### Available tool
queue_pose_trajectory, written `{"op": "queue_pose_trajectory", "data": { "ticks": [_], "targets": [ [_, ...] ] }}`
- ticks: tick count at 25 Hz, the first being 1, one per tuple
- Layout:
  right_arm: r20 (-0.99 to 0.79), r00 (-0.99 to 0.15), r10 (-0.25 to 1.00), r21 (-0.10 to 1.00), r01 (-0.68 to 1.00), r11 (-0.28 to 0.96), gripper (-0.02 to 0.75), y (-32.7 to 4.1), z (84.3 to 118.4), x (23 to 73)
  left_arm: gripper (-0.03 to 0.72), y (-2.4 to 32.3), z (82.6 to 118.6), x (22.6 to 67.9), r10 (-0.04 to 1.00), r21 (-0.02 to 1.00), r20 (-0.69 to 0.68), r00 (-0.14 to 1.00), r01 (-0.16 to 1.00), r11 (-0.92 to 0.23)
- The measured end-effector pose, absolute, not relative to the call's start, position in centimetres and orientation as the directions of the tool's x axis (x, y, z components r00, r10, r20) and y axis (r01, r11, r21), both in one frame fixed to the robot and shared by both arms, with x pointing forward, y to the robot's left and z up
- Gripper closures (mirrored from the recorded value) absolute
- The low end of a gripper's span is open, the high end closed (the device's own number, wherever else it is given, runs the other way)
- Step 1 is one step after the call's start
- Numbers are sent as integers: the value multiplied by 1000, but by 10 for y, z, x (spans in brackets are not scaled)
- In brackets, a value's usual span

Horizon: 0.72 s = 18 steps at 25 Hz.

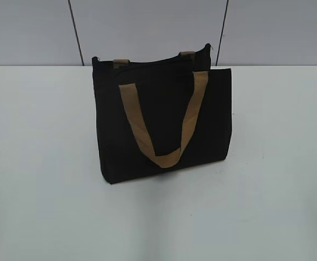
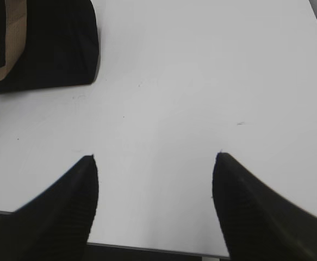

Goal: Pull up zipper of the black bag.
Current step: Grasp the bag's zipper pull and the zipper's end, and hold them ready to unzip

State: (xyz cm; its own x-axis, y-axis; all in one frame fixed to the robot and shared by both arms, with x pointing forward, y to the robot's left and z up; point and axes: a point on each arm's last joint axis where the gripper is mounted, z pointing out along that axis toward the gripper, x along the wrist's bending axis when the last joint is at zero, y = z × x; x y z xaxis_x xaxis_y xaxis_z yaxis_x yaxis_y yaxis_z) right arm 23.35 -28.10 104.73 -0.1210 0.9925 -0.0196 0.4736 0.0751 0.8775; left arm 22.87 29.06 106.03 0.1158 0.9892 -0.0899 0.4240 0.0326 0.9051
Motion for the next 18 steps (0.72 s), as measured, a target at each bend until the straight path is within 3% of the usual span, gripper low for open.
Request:
{"op": "queue_pose_trajectory", "data": {
  "ticks": [18],
  "targets": [
    [-20,-121,992,878,474,75,229,-281,1047,233,411,291,1060,229,989,905,-90,116,424,33]
  ]
}}
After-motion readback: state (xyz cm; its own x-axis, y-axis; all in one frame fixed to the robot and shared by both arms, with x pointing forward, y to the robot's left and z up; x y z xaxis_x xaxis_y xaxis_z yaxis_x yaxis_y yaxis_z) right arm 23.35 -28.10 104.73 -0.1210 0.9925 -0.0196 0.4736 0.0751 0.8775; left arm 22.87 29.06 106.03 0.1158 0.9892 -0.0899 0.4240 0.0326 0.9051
